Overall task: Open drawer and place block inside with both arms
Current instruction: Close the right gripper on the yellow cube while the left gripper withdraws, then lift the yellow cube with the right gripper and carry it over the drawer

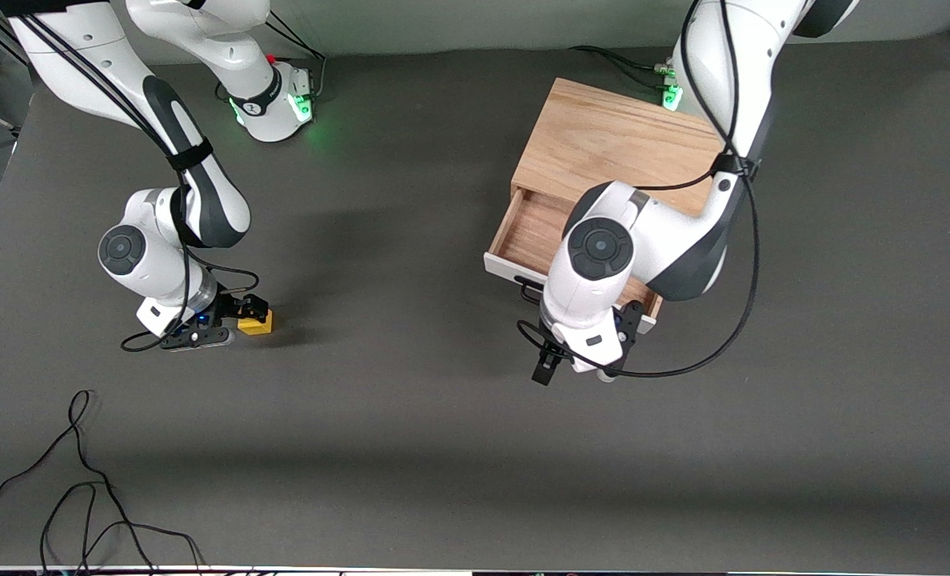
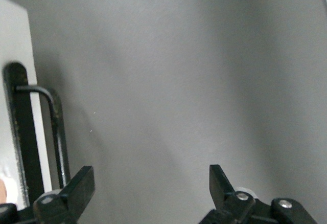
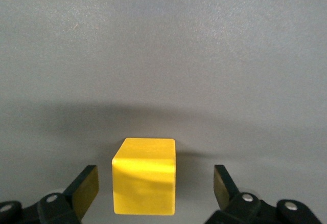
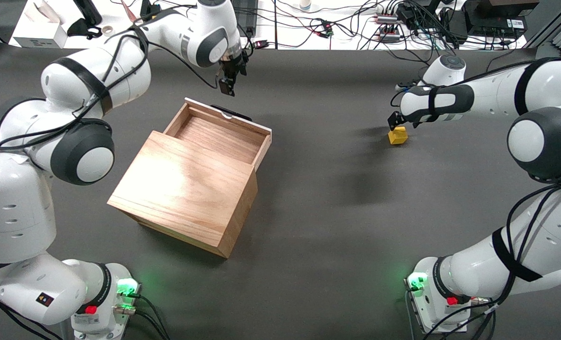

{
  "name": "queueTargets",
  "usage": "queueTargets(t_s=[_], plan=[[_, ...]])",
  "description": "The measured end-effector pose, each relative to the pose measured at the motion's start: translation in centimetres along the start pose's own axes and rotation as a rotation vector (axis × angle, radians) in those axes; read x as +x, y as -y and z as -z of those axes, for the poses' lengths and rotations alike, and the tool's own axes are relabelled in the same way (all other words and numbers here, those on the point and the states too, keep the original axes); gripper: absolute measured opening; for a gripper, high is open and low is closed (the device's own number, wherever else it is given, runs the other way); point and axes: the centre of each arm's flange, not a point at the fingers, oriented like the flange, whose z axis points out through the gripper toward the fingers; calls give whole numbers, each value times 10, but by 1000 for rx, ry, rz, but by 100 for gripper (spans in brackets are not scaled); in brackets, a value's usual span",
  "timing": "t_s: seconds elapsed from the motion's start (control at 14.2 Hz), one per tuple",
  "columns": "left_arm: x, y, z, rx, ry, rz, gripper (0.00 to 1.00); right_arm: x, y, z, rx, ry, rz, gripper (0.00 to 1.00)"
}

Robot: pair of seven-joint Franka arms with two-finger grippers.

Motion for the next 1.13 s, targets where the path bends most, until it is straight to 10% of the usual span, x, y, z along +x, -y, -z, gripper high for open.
queueTargets(t_s=[0.64,1.13], plan=[[150,51,182,94,37,-340,100,-3,0,-22,12,7,-27,97],[302,143,253,133,138,-691,100,-3,1,-23,12,5,-24,55]])
